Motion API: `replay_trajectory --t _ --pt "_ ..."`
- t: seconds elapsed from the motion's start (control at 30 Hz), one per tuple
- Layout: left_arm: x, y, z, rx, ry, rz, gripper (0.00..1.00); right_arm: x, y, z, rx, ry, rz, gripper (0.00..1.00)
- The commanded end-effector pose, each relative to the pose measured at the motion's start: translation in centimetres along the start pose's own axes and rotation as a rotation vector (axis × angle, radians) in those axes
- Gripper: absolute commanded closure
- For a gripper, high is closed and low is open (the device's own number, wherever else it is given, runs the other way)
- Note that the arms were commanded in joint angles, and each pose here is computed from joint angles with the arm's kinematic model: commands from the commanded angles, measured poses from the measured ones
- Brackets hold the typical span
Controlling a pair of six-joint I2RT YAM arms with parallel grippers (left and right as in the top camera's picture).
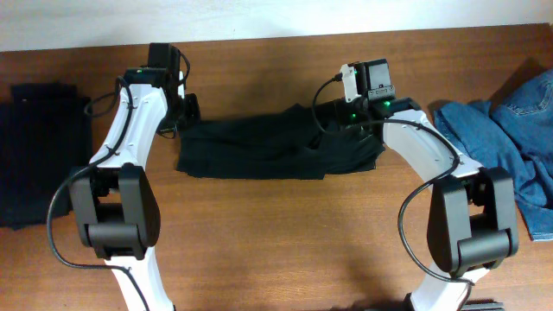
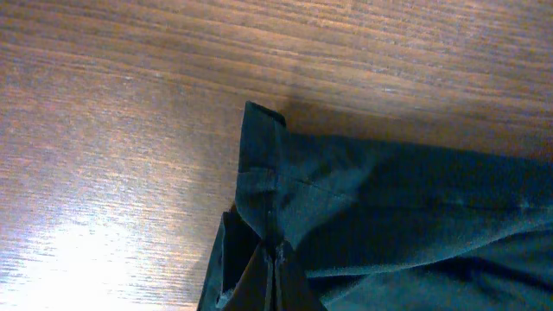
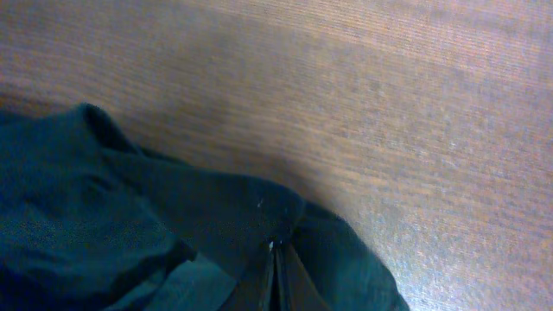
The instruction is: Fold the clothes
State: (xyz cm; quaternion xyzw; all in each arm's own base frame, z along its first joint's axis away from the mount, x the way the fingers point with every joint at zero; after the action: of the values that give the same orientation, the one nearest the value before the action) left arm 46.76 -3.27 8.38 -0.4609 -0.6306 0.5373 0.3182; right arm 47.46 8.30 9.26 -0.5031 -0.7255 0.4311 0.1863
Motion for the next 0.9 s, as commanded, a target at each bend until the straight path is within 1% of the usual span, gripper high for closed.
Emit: replay_trajectory --t 0.0,0.17,0.37,0.57,0.87 --pt "0.0 -3.4 -1.3 -0.073 0.010 0.023 1.00 -1.1 -2.1 -1.4 -0.045 0.015 0.018 0.96" --pt "0.2 -4.7 -0.9 -0.071 0.010 0.026 1.00 -1.0 -3.4 -1.3 -0.040 0.015 0.017 0.96" --pt "0.7 -4.9 0.1 -0.031 0.010 0.006 1.00 -0.6 -4.1 -0.4 0.002 0.016 0.002 0.96" --pt "0.6 -4.9 1.0 0.012 0.004 0.015 1.00 -0.1 -4.1 1.0 0.061 0.019 -0.017 0.96" --pt "1.4 -4.9 2.7 0.082 -0.015 -0.016 1.00 0.5 -4.4 3.5 0.167 0.034 -0.040 0.96"
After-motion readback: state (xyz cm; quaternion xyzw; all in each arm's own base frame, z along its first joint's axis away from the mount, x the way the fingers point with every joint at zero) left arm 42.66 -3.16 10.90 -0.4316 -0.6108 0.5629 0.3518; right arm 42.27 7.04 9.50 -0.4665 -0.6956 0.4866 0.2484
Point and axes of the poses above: each gripper's point midway between its finger pads, its own y axis out along the fingers, its own x axis along the line the jaws close on, z = x × y, the point moved 1 cm from there along -y, back along the fingers, and after that the axes turned 14 degrees about -y, right-handed, at the moved point
